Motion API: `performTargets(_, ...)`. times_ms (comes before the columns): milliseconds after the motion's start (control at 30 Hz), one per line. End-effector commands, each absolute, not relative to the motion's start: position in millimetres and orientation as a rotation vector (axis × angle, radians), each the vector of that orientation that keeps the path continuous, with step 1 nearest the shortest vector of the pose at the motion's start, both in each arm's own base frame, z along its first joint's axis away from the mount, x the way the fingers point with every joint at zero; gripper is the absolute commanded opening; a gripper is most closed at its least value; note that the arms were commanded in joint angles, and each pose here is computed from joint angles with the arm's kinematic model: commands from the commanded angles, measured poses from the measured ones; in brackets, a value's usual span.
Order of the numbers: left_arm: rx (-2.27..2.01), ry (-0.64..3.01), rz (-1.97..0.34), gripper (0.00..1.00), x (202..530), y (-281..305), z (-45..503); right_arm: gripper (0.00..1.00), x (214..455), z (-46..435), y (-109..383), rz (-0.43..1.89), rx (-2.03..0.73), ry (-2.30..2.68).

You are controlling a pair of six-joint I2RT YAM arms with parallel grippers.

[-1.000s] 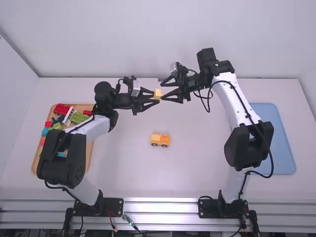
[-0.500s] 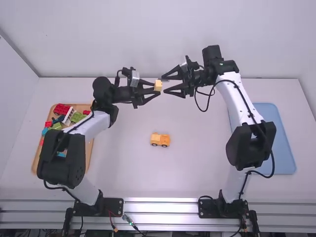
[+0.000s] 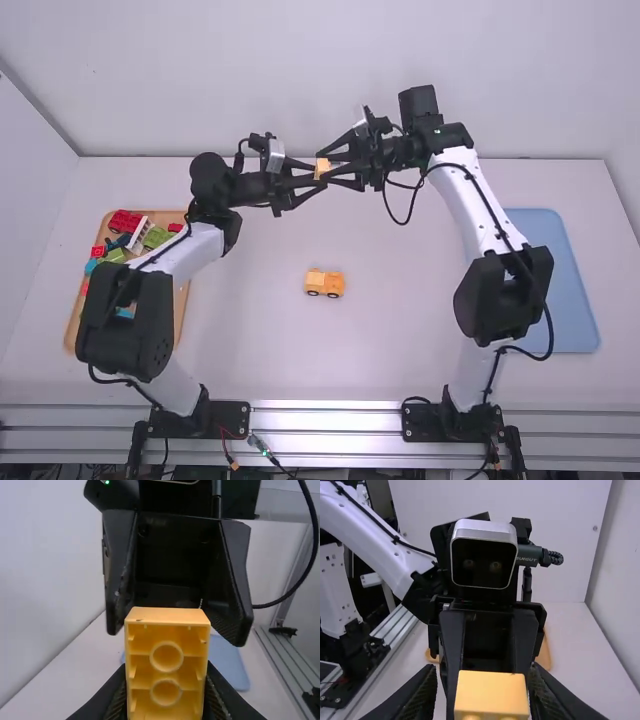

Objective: Assemble lego blocks to make yellow taxi

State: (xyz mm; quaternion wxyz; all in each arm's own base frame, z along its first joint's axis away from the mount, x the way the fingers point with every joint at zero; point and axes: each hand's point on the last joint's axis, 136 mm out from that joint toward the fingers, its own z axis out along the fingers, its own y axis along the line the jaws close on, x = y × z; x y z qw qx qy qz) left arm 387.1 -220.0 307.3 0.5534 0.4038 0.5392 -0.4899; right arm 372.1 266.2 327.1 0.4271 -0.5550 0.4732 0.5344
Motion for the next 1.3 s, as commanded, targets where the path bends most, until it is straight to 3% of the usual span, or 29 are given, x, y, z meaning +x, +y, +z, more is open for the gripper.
performTargets(0, 0.955, 1.235, -1.115, 0.05, 392.2, -218.5, 318.6, 0.48, 373.8, 331.3, 265.6, 1.373, -1.368, 1.185)
performTargets(233, 0.962, 1.217, -1.106, 0.05, 391.0, -219.4, 321.2, 0.49, 375.5, 329.2, 266.1, 1.363, -1.369, 1.204)
performTargets(500, 0.968, 1.212, -1.111, 0.09, 389.1, -223.0, 321.7, 0.24, 377.3, 326.8, 266.3, 1.347, -1.372, 1.219)
performTargets(600, 0.968, 1.212, -1.111, 0.20, 389.2, -223.0, 321.6, 0.18, 377.2, 326.7, 266.4, 1.347, -1.372, 1.220)
performTargets(633, 0.967, 1.212, -1.111, 0.37, 389.2, -223.0, 321.7, 0.17, 377.1, 326.6, 266.7, 1.348, -1.373, 1.219)
performTargets(667, 0.968, 1.212, -1.111, 0.71, 389.2, -222.9, 321.6, 0.15, 377.1, 326.6, 266.6, 1.348, -1.372, 1.220)
performTargets(700, 0.970, 1.212, -1.112, 0.99, 388.8, -222.8, 321.4, 0.15, 377.5, 326.1, 266.6, 1.344, -1.373, 1.224)
performTargets(833, 0.978, 1.231, -1.113, 0.99, 389.7, -223.4, 315.1, 0.15, 387.0, 313.6, 266.8, 1.281, -1.372, 1.326)
performTargets(967, 1.048, 1.259, -1.116, 0.99, 386.4, -217.2, 295.5, 0.14, 413.6, 281.2, 259.6, 1.121, -1.304, 1.641)
performTargets(1067, 1.055, 1.345, -1.121, 0.99, 390.3, -199.5, 268.6, 0.14, 430.8, 240.3, 242.4, 0.879, -1.247, 1.953)
performTargets(1200, 0.972, 1.486, -1.041, 0.99, 408.1, -173.8, 240.0, 0.15, 420.3, 203.0, 222.4, 0.665, -1.313, 2.171)
performTargets(1267, 0.890, 1.599, -0.978, 0.99, 420.8, -155.3, 222.3, 0.15, 398.2, 177.4, 205.4, 0.501, -1.445, 2.311)
